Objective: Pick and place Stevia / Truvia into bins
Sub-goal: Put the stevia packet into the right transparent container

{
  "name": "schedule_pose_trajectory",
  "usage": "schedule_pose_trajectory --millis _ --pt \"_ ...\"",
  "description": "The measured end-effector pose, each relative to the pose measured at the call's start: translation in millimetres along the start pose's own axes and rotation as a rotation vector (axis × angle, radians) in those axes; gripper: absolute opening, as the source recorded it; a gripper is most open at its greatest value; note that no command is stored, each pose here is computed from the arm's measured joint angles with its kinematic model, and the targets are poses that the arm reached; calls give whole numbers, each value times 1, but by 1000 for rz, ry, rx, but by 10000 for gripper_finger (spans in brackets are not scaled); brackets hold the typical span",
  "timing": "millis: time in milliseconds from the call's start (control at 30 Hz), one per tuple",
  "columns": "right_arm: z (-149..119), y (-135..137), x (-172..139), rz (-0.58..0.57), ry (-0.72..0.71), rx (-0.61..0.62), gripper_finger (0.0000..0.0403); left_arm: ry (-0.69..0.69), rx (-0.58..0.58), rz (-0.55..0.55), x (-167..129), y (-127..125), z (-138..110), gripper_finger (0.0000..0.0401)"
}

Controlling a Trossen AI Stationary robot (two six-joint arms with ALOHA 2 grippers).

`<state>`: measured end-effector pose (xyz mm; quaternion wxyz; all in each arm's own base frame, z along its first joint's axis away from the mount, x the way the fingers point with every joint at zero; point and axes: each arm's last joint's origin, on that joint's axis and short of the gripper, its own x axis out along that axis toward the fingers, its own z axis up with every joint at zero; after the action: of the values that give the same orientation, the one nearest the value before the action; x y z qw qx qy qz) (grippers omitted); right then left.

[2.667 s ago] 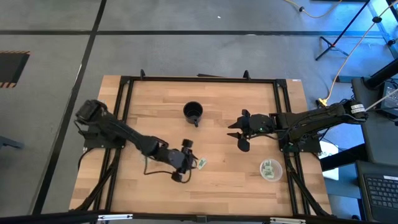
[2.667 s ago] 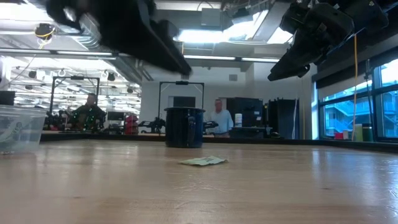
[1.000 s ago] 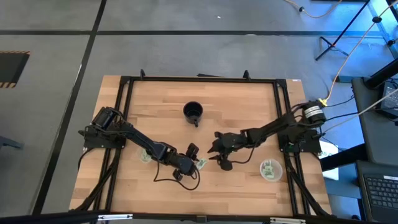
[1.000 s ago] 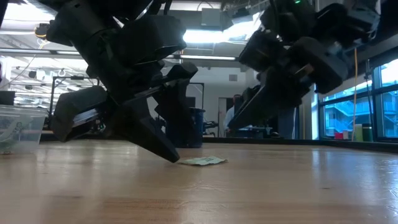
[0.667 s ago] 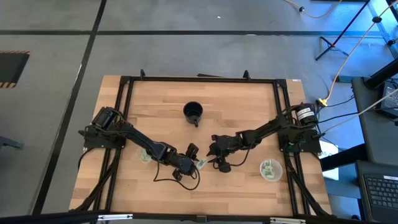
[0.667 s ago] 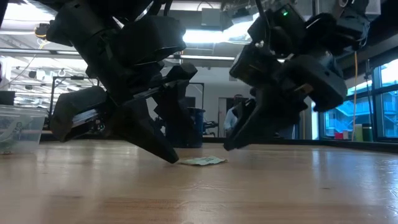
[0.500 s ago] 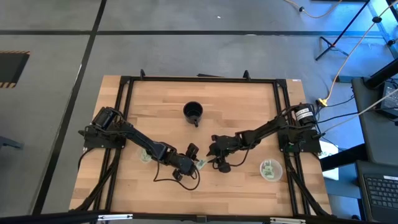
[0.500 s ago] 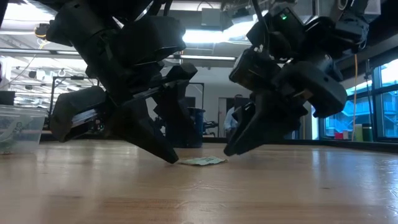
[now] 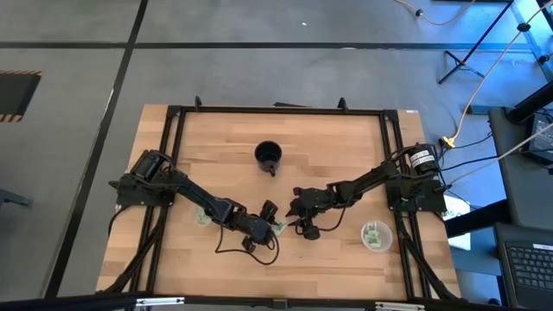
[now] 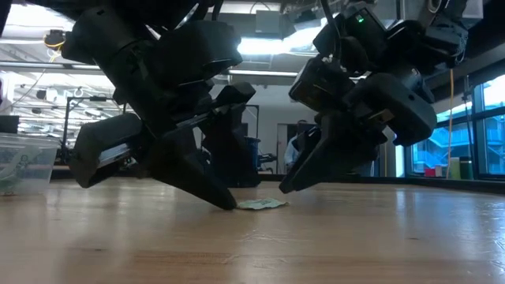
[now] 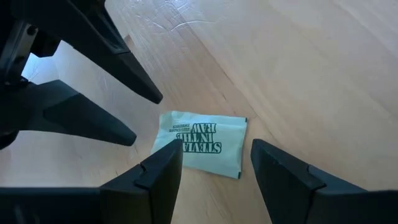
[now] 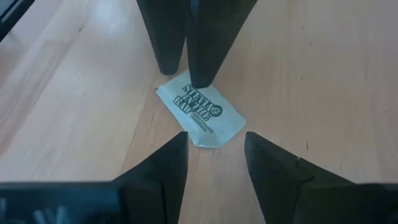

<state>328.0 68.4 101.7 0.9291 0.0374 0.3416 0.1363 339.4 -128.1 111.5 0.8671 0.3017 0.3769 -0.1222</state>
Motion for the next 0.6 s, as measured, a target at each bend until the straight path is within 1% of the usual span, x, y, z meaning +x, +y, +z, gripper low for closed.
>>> schedule_pose_trajectory --millis 133,233,433,600 --pt "-2 0 2 1 3 0 162 2 0 2 0 0 0 191" --pt "-5 0 9 2 11 -2 162 5 1 1 0 0 -1 191" --pt "1 0 27 26 15 -6 162 8 3 0 1 -1 -2 191" --pt "6 0 30 48 19 -9 162 19 8 18 1 -1 -2 191"
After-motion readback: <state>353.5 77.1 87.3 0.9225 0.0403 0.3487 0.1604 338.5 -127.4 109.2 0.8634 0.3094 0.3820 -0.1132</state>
